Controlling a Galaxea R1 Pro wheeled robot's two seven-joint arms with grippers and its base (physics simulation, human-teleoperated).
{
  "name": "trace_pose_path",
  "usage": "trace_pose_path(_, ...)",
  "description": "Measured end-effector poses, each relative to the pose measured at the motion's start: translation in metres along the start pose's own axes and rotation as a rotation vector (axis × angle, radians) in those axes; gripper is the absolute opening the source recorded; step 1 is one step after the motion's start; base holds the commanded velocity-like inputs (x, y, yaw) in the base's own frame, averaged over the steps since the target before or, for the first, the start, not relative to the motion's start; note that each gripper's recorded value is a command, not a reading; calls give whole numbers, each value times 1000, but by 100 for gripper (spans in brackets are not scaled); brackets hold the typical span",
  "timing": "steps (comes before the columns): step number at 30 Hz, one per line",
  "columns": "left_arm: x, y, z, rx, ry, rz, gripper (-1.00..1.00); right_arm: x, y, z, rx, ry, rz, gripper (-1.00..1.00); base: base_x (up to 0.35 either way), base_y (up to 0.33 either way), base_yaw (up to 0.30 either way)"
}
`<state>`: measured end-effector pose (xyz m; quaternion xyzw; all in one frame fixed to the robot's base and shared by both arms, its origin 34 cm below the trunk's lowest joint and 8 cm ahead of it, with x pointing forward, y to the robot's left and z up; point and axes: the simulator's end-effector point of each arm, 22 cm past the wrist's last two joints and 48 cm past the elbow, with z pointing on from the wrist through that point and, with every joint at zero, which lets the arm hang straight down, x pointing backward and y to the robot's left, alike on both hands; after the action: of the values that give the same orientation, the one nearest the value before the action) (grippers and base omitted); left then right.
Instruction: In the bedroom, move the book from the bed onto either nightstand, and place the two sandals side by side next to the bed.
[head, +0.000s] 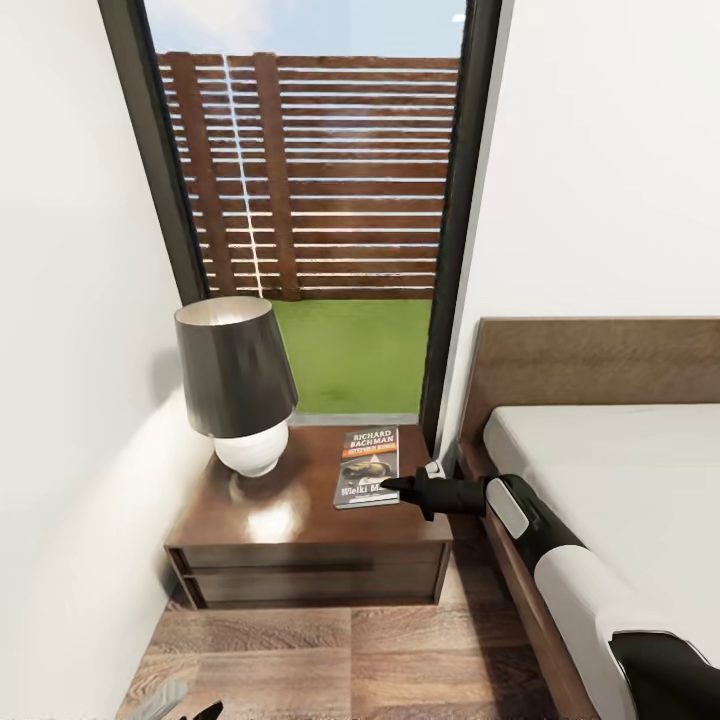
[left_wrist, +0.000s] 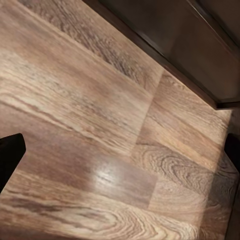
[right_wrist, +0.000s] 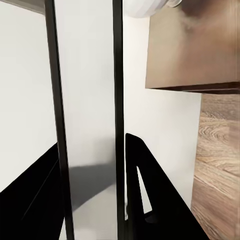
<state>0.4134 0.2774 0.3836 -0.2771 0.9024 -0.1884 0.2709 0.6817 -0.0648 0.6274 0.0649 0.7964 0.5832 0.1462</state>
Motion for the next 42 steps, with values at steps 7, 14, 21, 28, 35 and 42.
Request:
trace_pose_path(7, 8, 8, 8, 2, -3, 2, 100, 6, -14, 3, 0, 0, -1, -100, 0, 0, 0)
trace_pose_path(14, 14, 11, 11, 6, 1, 0, 100, 2, -18, 4, -3, -29, -28, -100, 0, 0, 0)
trace_pose_path(21, 24, 19, 14, -10, 16, -11, 100, 0, -18, 4, -3, -37, -36, -100, 145, 0, 0)
trace_pose_path(28, 28, 22, 14, -16, 23, -17, 100, 0, -18, 4, 0, -37, -39, -100, 294, 0, 0)
trace_pose_path(35, 31, 23, 15, -18, 31, -27, 100, 3, -19, 6, 5, -27, -33, -100, 150, 0, 0)
trace_pose_path(42, 36, 22, 23, 5, 30, -75, 100, 9, -34, 8, 15, -20, -35, -100, 18, 0, 0)
